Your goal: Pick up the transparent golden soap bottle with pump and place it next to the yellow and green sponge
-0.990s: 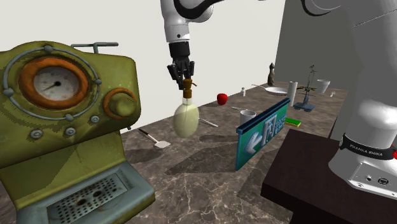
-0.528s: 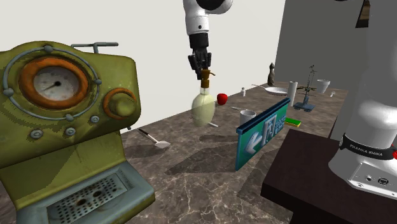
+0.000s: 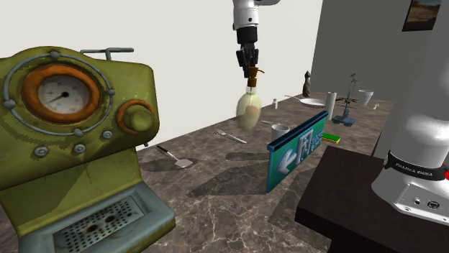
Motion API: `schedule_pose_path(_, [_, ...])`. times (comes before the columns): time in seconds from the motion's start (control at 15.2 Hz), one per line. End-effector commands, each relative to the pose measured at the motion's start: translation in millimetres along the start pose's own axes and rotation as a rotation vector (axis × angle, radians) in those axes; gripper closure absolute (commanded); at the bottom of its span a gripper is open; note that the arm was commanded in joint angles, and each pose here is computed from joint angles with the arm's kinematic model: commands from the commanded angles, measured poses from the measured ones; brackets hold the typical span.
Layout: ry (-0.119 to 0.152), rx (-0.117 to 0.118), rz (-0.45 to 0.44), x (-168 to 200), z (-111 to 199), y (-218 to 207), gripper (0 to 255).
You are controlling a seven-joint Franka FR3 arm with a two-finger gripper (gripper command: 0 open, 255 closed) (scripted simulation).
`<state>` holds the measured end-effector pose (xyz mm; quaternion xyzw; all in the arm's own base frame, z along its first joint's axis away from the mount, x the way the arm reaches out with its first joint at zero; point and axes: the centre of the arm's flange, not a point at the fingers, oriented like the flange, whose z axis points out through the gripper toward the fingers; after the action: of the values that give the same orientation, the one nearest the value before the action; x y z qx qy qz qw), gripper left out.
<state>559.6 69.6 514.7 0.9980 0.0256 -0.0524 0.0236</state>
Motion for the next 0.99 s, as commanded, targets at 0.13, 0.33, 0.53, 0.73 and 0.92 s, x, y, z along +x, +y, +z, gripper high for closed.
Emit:
schedule_pose_path(0.13, [0.0,0.0,-0.001,-22,-13,47,255])
schedule_pose_path(0.33, [0.0,0.0,-0.001,-39,-24,81,255])
schedule_pose_path(0.53, [0.0,0.0,-0.001,-55,-34,116,255])
schedule_pose_path(0.73, [0.0,0.0,-0.001,-72,-45,150,255])
schedule_pose_path(0.92, [0.0,0.0,-0.001,-88,-56,184,255])
